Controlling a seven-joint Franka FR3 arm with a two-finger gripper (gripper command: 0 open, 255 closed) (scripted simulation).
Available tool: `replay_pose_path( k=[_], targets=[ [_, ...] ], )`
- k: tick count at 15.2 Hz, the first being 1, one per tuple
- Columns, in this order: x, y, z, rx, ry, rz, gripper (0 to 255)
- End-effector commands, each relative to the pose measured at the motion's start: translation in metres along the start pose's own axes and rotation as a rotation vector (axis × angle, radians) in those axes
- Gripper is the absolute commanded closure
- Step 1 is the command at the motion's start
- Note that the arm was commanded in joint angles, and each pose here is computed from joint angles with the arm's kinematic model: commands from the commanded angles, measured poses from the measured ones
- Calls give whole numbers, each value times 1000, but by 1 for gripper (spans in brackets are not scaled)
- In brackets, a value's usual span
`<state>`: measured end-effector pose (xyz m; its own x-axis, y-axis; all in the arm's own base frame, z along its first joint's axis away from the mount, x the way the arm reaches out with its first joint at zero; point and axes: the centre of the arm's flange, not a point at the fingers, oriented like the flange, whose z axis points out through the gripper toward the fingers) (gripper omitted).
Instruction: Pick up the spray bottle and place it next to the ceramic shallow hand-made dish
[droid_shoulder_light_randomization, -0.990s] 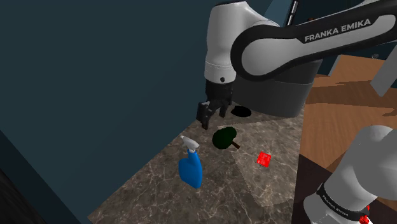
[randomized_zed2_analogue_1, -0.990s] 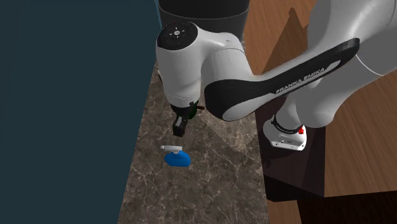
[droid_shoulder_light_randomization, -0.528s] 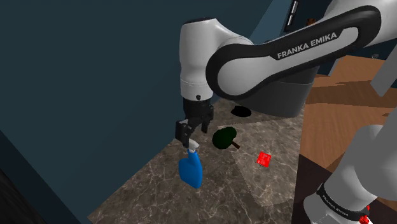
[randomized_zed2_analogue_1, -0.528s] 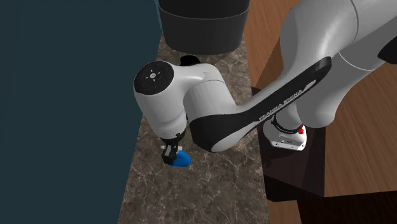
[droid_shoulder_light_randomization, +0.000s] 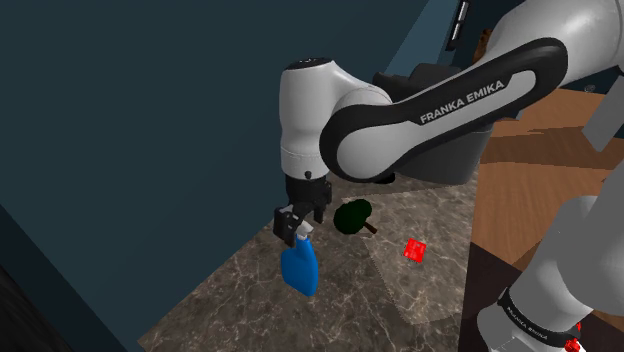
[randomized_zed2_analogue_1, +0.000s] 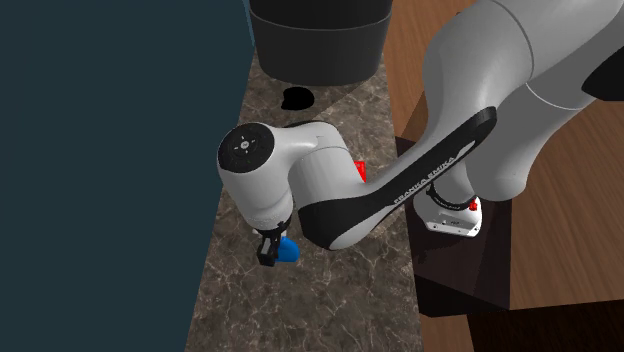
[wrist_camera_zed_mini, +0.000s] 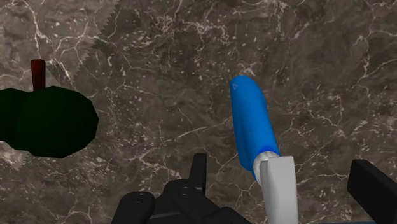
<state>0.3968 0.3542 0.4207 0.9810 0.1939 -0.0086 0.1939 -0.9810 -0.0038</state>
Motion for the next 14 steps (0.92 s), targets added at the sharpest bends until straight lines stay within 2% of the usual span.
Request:
replay_pose_path(
  k=[1, 7, 8, 14],
  targets=[
    [0, 0, 2, 0, 0, 0, 0],
    [0, 0, 2, 0, 0, 0, 0],
    [0, 0, 2, 0, 0, 0, 255],
    [0, 0, 2, 0, 0, 0, 255]
  ],
)
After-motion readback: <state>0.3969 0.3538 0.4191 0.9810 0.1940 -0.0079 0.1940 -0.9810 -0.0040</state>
